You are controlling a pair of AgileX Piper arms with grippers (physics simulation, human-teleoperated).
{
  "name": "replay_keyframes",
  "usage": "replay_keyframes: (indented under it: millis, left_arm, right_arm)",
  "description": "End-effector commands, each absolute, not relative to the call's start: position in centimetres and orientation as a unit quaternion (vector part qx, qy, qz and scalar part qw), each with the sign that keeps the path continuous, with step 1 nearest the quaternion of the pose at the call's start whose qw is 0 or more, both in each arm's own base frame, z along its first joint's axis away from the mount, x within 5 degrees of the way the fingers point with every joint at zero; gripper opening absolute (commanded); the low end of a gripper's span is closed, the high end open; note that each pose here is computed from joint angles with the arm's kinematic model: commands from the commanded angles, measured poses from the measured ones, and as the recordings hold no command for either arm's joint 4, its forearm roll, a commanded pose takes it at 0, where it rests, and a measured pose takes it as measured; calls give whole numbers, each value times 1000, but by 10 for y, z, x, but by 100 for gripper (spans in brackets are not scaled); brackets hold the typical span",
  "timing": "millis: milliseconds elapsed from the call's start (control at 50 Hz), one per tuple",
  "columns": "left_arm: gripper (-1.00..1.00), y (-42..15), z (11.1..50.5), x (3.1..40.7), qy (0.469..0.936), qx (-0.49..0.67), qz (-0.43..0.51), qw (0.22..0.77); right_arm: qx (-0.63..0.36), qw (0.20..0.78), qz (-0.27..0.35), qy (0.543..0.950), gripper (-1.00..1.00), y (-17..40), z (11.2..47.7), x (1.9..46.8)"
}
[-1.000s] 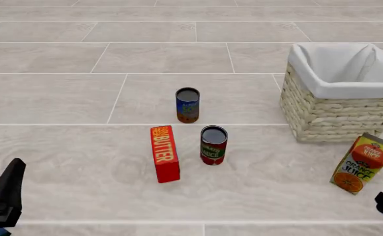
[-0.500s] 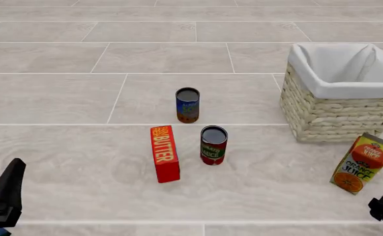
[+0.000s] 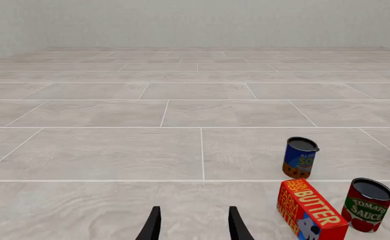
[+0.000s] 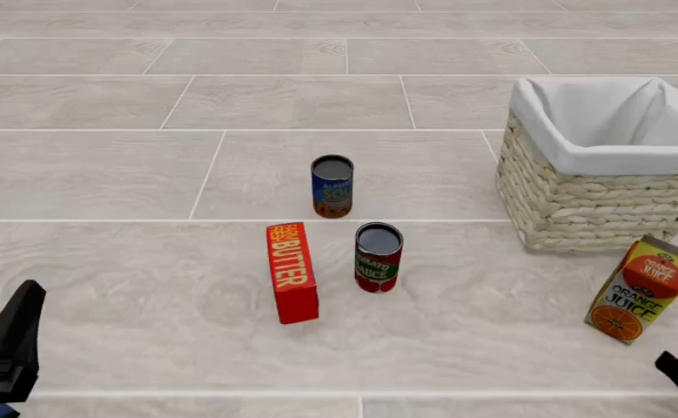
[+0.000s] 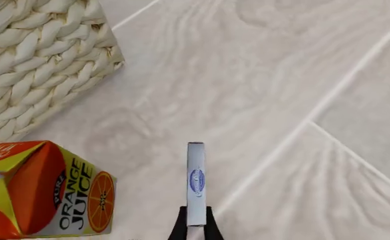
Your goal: Pick the cream cheese and place it in the basket.
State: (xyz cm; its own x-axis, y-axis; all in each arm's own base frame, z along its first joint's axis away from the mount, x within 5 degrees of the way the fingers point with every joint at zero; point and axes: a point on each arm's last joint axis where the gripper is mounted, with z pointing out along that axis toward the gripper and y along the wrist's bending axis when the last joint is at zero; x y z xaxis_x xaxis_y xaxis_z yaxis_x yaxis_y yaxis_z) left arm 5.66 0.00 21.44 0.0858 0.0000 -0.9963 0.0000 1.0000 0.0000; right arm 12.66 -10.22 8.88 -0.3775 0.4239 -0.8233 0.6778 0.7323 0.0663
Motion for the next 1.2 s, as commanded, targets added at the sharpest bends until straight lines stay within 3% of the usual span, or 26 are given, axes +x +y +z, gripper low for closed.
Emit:
replay_keyframes:
  millis: [20, 820, 1200]
  left_arm:
    - [100, 0, 214, 57, 676, 0, 0, 737]
    - [100, 0, 214, 57, 676, 0, 0, 737]
    - [100, 0, 214, 57, 676, 0, 0, 737]
  right_arm:
    - [314, 450, -142, 824, -100, -101, 94, 127]
    - [288, 518, -179, 785, -100, -82, 164, 101]
    - [236, 561, -213, 765, -100, -72, 216, 92]
